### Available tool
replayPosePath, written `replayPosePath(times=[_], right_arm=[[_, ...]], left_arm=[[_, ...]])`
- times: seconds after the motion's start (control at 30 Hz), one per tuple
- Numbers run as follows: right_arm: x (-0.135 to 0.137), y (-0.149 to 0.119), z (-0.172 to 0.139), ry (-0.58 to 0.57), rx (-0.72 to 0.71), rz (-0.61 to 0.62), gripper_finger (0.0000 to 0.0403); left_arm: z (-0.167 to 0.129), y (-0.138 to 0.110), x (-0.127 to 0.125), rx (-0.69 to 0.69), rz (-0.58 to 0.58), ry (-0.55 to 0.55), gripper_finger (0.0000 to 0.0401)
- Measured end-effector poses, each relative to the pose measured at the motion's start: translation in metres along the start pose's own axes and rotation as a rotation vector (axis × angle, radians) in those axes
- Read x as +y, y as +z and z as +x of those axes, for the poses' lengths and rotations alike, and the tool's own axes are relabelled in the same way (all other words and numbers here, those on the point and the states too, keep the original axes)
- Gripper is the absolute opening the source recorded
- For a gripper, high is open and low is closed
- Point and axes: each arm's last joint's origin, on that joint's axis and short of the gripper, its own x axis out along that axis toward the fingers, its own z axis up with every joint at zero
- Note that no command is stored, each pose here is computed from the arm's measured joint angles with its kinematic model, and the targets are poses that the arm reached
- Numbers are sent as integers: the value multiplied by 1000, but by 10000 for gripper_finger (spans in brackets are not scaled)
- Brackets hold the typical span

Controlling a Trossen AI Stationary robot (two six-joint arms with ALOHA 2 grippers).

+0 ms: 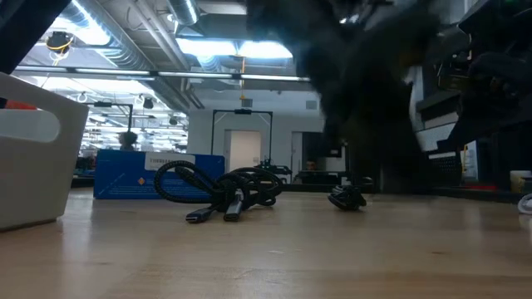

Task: Pick and place USB-C Cables
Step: Put the bottom right black usb cable into the white bin

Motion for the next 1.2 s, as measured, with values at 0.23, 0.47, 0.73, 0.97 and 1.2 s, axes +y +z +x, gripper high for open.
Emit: replayPosePath(times=[0.23, 0.47, 0.73, 0.97, 1.2], right_arm=[[0, 0, 0, 0, 0, 26, 8], [0, 0, 0, -1, 1, 26, 8], [0, 0, 0, 6, 3, 27, 8], [1, 0, 0, 21, 12, 27, 8], [1, 0, 0, 21, 14, 50, 8]], left_arm=[[-86, 40, -7, 121, 193, 201, 26], [-165, 37, -10, 385, 211, 343, 26], [-199, 9, -37, 543, 197, 225, 26], [-217, -32, -50, 637, 115, 286, 26], [-249, -81, -54, 679, -60, 293, 26]])
